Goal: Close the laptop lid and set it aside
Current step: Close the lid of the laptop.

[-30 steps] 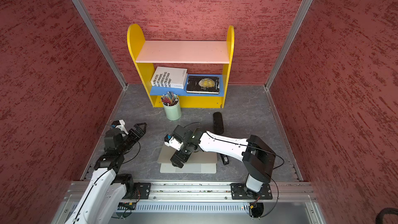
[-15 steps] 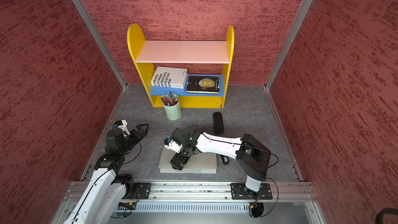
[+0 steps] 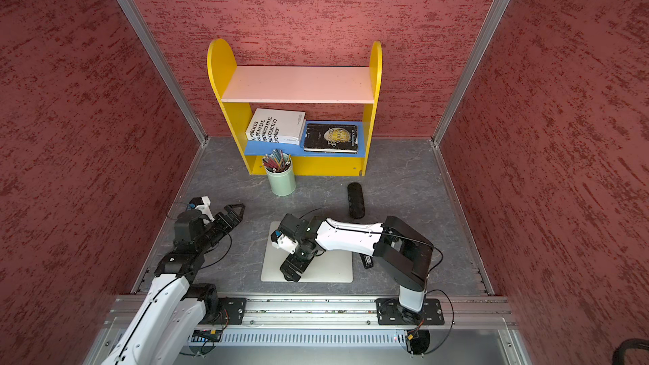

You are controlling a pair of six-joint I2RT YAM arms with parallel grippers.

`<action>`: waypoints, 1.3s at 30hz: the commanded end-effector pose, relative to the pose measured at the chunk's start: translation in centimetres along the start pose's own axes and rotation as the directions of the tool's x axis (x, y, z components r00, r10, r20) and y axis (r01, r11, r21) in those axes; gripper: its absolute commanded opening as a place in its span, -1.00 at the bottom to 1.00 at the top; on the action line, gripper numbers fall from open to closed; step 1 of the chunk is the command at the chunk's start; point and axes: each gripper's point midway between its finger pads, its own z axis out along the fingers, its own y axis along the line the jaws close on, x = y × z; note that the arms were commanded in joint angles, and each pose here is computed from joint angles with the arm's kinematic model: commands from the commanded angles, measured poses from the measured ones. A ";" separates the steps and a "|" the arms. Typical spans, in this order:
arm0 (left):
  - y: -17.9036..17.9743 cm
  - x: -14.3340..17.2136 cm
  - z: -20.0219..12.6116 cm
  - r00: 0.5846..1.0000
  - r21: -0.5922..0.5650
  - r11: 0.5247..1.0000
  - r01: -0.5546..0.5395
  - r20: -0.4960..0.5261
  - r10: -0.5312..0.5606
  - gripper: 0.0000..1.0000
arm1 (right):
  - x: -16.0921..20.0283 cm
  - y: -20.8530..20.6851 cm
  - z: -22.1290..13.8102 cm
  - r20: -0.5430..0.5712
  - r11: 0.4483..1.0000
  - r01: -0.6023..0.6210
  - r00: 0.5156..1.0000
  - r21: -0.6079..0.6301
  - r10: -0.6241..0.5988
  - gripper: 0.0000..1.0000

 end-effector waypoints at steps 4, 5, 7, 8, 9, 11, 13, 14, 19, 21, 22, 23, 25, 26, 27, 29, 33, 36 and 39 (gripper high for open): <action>0.1 1.3 0.2 0.998 -0.007 1.000 -0.027 -0.051 0.027 0.99 | 0.2 -0.1 -0.3 0.014 0.999 -0.014 1.000 0.029 0.014 0.97; 0.1 1.6 0.2 0.998 -0.012 0.999 -0.029 -0.060 0.029 0.99 | 0.1 -0.1 -0.6 0.026 0.999 -0.015 1.000 0.035 0.014 0.97; 0.0 2.1 0.3 0.996 -0.019 0.999 -0.041 -0.079 0.040 0.99 | 0.0 -0.2 -1.2 0.052 0.999 -0.020 0.998 0.050 0.017 0.97; 0.0 2.3 0.3 0.995 -0.020 0.999 -0.048 -0.087 0.046 0.99 | -0.1 -0.2 -1.5 0.067 0.998 -0.022 0.998 0.053 0.018 0.97; -0.1 2.5 0.3 0.994 -0.022 0.998 -0.054 -0.095 0.051 0.99 | -0.2 -0.2 -1.8 0.079 0.998 -0.023 0.997 0.058 0.019 0.97; -0.2 2.9 0.3 0.992 -0.025 0.998 -0.065 -0.108 0.062 0.99 | -0.3 -0.3 -2.4 0.102 0.997 -0.031 0.994 0.074 0.023 0.97; -0.4 3.2 0.3 0.991 -0.025 0.997 -0.074 -0.117 0.071 0.99 | -0.2 -0.6 -2.8 0.118 0.995 -0.044 0.992 0.094 0.033 0.97; -0.5 3.3 0.3 0.990 -0.025 0.997 -0.076 -0.121 0.073 0.99 | -0.2 -0.8 -3.0 0.127 0.993 -0.050 0.991 0.104 0.037 0.97; -1.2 4.4 0.5 0.981 -0.021 0.994 -0.107 -0.164 0.102 0.99 | 0.3 -1.6 -3.6 0.173 0.986 -0.100 0.982 0.136 0.076 0.97; -1.6 4.9 0.5 0.977 -0.013 0.993 -0.120 -0.179 0.116 0.99 | 0.5 -1.8 -3.8 0.191 0.982 -0.119 0.977 0.148 0.089 0.97; -1.8 5.2 0.6 0.975 -0.007 0.992 -0.124 -0.185 0.121 0.99 | 0.6 -2.0 -4.0 0.201 0.979 -0.129 0.975 0.156 0.097 0.97; -1.9 5.5 0.6 0.973 -0.004 0.991 -0.131 -0.194 0.128 0.99 | 0.7 -2.2 -4.1 0.211 0.976 -0.143 0.972 0.167 0.106 0.97; -2.2 5.9 0.6 0.968 -0.003 0.989 -0.145 -0.206 0.141 0.99 | 0.9 -2.8 -4.6 0.236 0.966 -0.176 0.963 0.188 0.130 0.96; -2.3 6.1 0.6 0.966 -0.002 0.988 -0.152 -0.210 0.148 0.99 | 1.0 -2.9 -4.8 0.251 0.962 -0.191 0.958 0.195 0.139 0.96; -2.4 6.5 0.6 0.963 0.001 0.987 -0.161 -0.219 0.158 0.99 | 1.2 -3.2 -5.1 0.266 0.957 -0.210 0.952 0.202 0.152 0.97; -2.6 7.0 0.7 0.958 0.004 0.985 -0.172 -0.231 0.168 0.99 | 1.6 -3.5 -5.6 0.295 0.948 -0.240 0.940 0.211 0.172 0.97; -3.0 8.1 0.7 0.943 0.010 0.979 -0.206 -0.265 0.201 1.00 | 2.3 -4.1 -7.3 0.367 0.927 -0.311 0.904 0.211 0.219 0.97; -3.6 9.1 0.7 0.933 0.030 0.975 -0.219 -0.286 0.218 0.99 | 3.1 -4.5 -8.0 0.400 0.909 -0.365 0.878 0.201 0.263 0.97; -4.0 10.2 0.7 0.919 0.039 0.969 -0.242 -0.312 0.242 0.99 | 4.0 -5.0 -8.6 0.432 0.886 -0.424 0.846 0.189 0.312 0.97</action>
